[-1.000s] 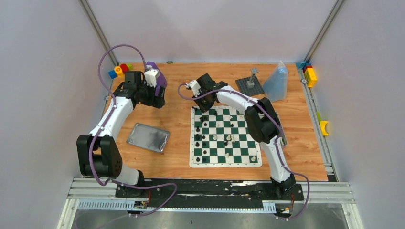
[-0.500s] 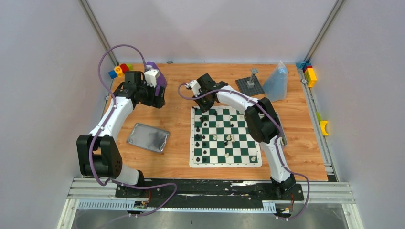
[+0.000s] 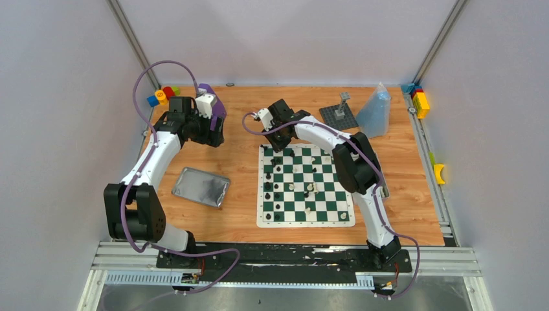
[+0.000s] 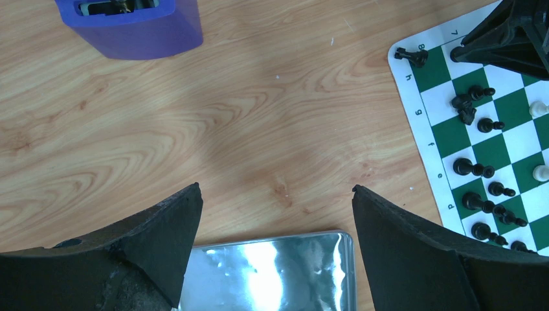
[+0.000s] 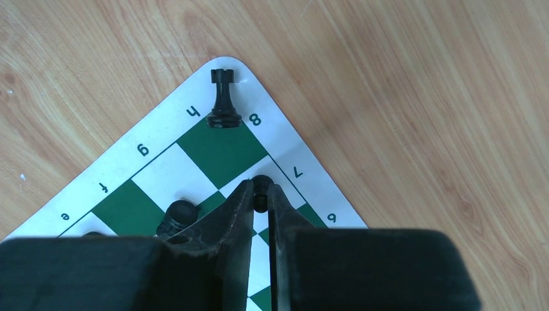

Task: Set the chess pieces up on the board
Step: Adjust the chess piece on the chessboard.

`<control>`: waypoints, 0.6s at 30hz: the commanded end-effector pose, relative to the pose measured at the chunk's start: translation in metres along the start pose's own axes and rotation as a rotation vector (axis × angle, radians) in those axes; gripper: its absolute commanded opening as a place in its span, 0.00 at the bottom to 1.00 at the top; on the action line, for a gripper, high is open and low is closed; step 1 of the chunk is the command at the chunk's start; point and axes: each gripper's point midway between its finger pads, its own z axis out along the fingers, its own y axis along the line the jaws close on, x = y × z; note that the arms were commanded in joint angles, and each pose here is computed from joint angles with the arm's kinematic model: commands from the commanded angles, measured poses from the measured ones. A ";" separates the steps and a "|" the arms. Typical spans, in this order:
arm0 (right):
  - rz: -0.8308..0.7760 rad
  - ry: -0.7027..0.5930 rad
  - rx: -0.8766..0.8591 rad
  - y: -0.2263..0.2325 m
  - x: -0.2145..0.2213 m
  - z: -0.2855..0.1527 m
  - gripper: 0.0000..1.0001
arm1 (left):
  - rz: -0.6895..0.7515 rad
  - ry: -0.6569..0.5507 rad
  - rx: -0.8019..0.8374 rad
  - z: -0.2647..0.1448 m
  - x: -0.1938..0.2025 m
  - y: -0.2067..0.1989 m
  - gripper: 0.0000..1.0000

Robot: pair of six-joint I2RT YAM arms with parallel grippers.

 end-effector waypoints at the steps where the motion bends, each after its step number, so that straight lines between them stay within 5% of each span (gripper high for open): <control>1: 0.003 -0.045 0.007 -0.002 -0.014 -0.018 0.10 | 0.012 -0.050 0.006 -0.006 -0.010 -0.001 0.93; 8: 0.004 -0.039 0.002 -0.001 -0.012 -0.018 0.15 | 0.012 -0.049 0.006 -0.006 -0.010 -0.001 0.93; 18: 0.005 -0.092 0.044 -0.011 -0.029 -0.044 0.46 | 0.014 -0.047 0.006 -0.006 -0.009 -0.001 0.94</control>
